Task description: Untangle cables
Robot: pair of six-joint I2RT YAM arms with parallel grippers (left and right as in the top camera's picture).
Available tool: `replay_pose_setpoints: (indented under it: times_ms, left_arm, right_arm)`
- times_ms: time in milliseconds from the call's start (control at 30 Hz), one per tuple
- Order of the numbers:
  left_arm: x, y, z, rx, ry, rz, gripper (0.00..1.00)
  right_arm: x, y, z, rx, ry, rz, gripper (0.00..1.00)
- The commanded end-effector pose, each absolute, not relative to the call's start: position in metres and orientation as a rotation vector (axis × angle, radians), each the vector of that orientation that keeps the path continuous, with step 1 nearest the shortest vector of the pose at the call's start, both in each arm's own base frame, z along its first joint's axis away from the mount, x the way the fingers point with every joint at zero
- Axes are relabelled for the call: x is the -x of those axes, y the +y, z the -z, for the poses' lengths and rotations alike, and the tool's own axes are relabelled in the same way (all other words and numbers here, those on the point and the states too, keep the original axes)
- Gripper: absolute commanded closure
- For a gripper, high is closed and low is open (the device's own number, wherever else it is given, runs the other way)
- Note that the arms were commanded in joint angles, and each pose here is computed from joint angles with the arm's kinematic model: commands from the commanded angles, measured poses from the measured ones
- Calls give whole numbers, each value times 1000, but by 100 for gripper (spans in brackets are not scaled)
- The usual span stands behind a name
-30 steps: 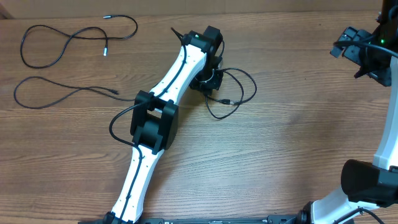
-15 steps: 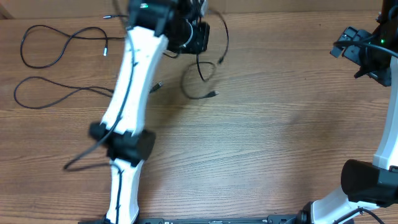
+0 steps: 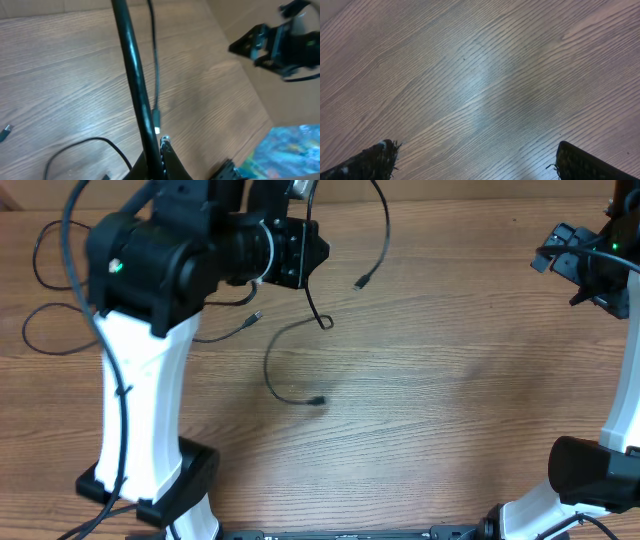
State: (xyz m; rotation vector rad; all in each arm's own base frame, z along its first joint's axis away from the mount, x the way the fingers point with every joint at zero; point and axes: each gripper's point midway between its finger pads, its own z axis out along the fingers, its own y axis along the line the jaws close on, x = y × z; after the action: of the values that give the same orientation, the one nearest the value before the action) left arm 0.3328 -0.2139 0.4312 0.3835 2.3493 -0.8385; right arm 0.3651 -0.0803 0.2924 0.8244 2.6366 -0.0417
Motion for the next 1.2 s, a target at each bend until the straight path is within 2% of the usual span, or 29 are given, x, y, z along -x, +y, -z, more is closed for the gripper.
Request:
replay_pose_setpoints:
  times_ms: [0,167,333,500,567,667,833,1000,1167]
  left_arm:
    - [-315,-212,-454,-283,2319,922,96]
    - [-320,-213,-466,-105,2306,1007,96]
    - [-328,-216,-478,210,2303,1163,96]
    - [-336,-214,-486,644,2270,1331,96]
    - [-345,-208,-487,839,2215,1349,96]
    - [-359,-193,-486,1119,2096,1340,96]
    - [-362,-196,-493,1326,2007,1460,96]
    - [-365,-195,-498,1491,1921,1534,96]
    - [-381,-167,-496,1622,1768,1468,96]
  right_arm:
    - [-363,-82,-294,-827,2628,50,0]
    - [-364,-82,-295,-827,2625,45,0]
    - [-390,-80,-306,-792,2524,-24,0]
    - [-385,-5,-312,-716,2601,-612,0]
    - [-383,34,-326,-512,2595,-877,0]
    - [-369,87,-350,-56,2521,-1138,0]
    - [-341,152,-354,401,2479,-1204,0]
    - [-329,198,-361,617,2407,-1232,0]
    - [-323,213,-374,699,2327,-1231,0]
